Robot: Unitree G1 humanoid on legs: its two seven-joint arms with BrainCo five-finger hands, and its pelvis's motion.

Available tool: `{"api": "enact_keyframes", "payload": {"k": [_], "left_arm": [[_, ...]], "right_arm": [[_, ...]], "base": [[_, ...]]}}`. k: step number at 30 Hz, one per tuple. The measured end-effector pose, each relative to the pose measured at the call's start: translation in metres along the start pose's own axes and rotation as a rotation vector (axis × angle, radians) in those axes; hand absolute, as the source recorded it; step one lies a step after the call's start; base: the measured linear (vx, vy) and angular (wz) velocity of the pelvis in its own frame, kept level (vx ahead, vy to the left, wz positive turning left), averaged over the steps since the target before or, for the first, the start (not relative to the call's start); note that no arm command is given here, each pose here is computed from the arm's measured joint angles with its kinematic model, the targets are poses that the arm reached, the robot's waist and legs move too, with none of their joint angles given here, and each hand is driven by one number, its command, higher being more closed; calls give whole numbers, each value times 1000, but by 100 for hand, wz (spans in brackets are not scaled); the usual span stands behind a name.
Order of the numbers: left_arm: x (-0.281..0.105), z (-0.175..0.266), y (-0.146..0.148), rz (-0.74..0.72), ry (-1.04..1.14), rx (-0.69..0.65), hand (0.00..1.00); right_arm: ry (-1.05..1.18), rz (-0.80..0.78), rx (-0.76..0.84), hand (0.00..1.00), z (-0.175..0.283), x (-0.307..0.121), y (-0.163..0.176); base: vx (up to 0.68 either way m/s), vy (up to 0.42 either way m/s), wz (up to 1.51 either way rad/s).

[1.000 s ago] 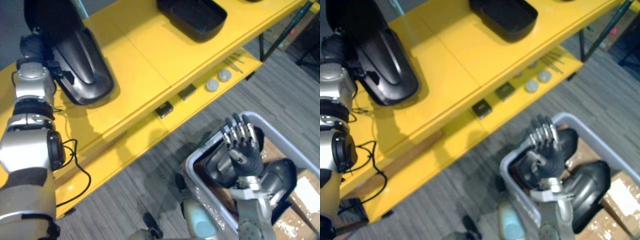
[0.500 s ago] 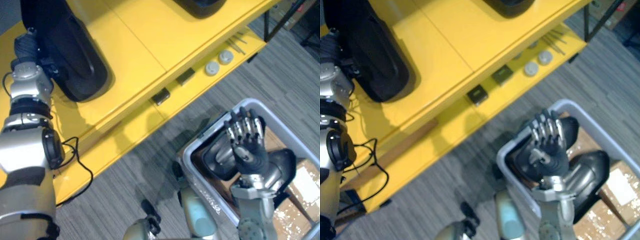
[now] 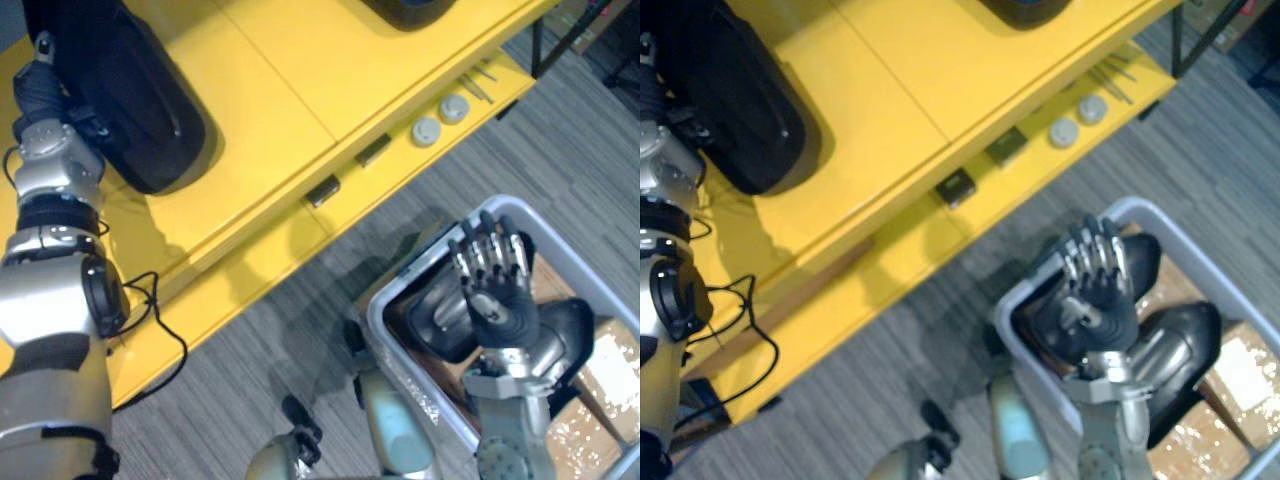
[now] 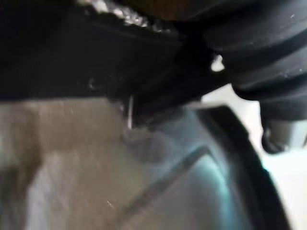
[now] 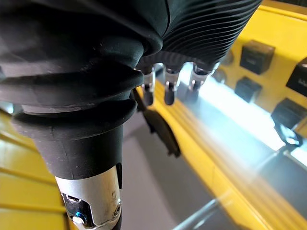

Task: Walk over and take plastic housings, then place them on the shelf

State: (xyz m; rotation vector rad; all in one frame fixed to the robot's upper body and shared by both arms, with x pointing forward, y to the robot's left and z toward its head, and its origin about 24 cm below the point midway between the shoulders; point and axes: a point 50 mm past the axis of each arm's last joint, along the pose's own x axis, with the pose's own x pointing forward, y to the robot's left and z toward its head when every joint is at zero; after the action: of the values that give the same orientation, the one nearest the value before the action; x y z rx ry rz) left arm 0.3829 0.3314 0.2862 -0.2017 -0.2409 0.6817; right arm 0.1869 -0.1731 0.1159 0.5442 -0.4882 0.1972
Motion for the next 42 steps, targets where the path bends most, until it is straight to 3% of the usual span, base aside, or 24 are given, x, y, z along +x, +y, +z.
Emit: {"api": "enact_keyframes", "payload": {"k": [5, 18, 29, 35, 38, 42], "left_arm": [[0, 11, 0, 21, -74, -21, 0], [-2, 12, -9, -90, -112, 138, 0], [-1, 0, -3, -61, -48, 69, 0], [-1, -1, 4, 34, -36, -6, 0], [-6, 21, -1, 88, -154, -42, 0], [-46, 53, -15, 123, -534, -91, 0]], "right_arm": [[22, 13, -16, 0, -3, 4, -4], [10, 42, -26, 0, -1, 8, -4], [41, 26, 4, 0, -6, 1, -4], [51, 40, 30, 0, -11, 2, 2], [10, 17, 12, 0, -6, 5, 0], [-143, -33, -74, 0, 16, 20, -8]], "base": [[-42, 13, 6], [11, 4, -10], [-9, -2, 1], [0, 0, 0], [-2, 14, 5], [10, 10, 12]]}}
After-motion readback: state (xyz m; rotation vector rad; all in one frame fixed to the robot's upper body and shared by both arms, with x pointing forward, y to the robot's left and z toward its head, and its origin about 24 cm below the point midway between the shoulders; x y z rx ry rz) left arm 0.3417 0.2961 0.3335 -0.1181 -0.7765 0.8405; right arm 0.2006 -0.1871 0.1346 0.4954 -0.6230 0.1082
